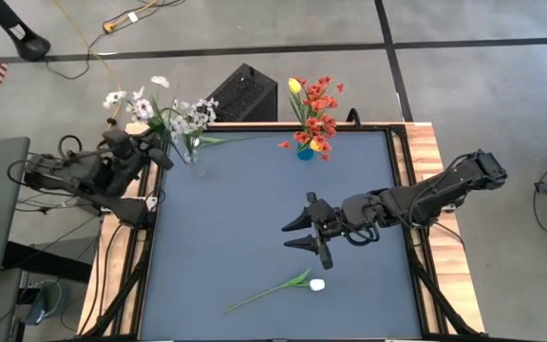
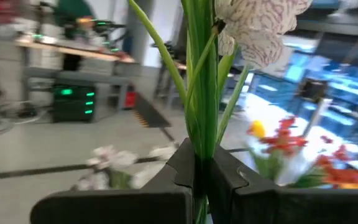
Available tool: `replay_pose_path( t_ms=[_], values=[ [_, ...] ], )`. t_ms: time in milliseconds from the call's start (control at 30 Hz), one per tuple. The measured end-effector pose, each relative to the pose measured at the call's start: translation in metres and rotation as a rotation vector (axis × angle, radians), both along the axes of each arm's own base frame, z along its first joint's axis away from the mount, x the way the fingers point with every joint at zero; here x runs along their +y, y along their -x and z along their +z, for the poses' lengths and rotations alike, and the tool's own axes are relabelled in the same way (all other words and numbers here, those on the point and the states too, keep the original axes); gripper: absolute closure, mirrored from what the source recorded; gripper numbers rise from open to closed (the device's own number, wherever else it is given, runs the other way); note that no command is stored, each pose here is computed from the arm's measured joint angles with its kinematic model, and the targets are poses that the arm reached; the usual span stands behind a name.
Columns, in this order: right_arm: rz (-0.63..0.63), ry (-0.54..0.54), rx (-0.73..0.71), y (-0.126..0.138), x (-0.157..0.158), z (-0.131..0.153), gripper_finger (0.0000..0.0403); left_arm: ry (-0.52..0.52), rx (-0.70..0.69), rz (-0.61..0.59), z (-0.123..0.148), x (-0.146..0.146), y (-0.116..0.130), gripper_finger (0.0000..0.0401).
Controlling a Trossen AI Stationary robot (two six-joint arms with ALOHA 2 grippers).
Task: Sort flowers into vase by color
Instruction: Put the white flowers into the transparent vase
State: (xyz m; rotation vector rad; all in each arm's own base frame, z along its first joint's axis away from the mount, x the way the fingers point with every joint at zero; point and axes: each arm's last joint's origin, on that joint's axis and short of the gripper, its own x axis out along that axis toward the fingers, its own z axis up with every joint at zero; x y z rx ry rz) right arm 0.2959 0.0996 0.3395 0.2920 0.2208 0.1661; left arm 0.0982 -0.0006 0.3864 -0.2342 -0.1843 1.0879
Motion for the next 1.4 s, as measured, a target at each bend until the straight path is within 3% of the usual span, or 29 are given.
replay_pose_path(
  t_ms=[333,800,1067,1167,1400],
  values=[
    [-0.012,0.005,0.001,-0.001,-0.004,0.0,0.0198,0.052,-0.021,0.114,-0.017,0.012,0.014,0.0401],
    [-0.01,-0.018,0.006,-0.001,-0.003,0.0,0.0198,0.06,0.075,0.268,-0.025,0.041,0.028,0.0401],
    [-0.043,-0.055,0.007,-0.003,-0.01,0.0,0.0198,0.129,0.154,0.294,-0.039,0.068,0.014,0.0401],
    [-0.053,-0.079,0.011,-0.004,-0.012,0.0,0.0198,0.156,0.139,0.335,-0.041,0.079,0.015,0.0401],
    [-0.033,-0.08,0.012,-0.002,-0.006,0.0,0.0198,0.223,0.114,0.303,-0.044,0.103,0.023,0.0401]
  ],
)
